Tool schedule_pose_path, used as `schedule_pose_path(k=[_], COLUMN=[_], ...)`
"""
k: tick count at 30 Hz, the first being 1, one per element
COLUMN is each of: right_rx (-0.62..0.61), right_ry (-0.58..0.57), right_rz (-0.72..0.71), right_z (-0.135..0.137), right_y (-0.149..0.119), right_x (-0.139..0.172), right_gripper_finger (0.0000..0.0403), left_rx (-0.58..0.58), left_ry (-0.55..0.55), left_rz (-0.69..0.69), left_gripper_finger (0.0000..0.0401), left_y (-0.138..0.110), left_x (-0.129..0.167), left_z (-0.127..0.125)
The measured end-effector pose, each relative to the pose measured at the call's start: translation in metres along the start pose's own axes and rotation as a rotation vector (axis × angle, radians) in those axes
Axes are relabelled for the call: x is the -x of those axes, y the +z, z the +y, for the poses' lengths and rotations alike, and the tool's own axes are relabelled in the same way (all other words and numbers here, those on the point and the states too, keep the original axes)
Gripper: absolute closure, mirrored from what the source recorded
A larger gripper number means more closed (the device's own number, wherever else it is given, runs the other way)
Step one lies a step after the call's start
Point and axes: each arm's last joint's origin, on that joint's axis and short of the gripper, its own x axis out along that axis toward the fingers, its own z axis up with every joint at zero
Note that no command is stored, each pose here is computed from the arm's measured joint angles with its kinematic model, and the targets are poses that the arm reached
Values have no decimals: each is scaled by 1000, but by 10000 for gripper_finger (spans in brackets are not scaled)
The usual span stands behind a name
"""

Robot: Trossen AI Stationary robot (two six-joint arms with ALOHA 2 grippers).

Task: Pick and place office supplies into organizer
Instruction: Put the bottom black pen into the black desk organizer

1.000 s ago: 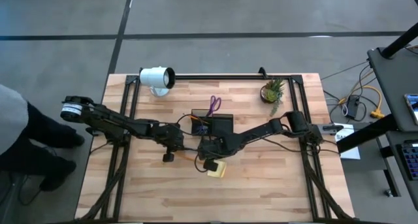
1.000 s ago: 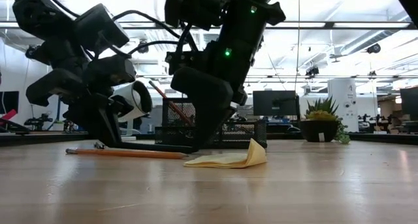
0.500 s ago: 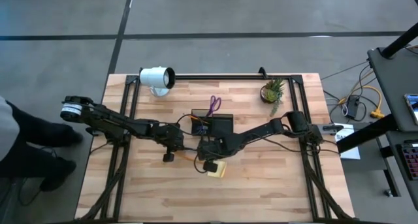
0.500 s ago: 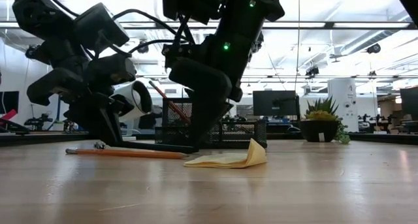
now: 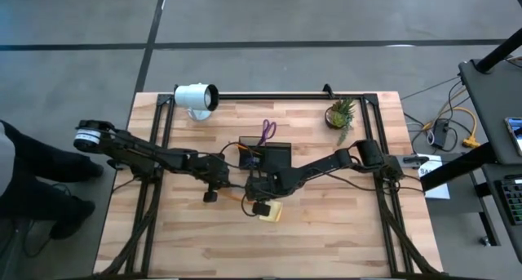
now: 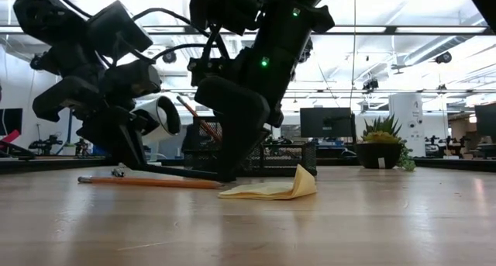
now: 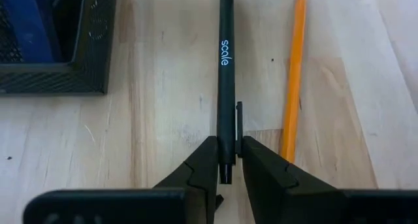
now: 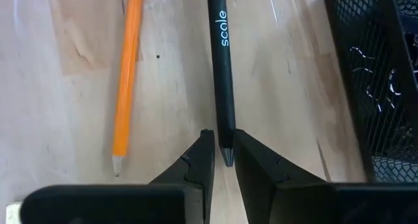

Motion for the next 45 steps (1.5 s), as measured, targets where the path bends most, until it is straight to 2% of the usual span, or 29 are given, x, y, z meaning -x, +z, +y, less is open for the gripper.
schedule_pose_path(k=[15,41,45], right_rx=[3,-16,-33], right_ry=[-7,0,26], right_rz=[4,-13,-30], right_z=[-1,-1,-2], right_y=[-3,-5,-4], right_x=[-2,-6,-11], right_gripper_finger=[393,394,395], left_rx=[-7,-6,-8], left_ry=[13,34,32], left_rz=[-114,-111,-153], left_gripper_finger=[355,355,356], left_y=[11,11,15], left_x=[20,20,23], left_z=[-2,-1,-2])
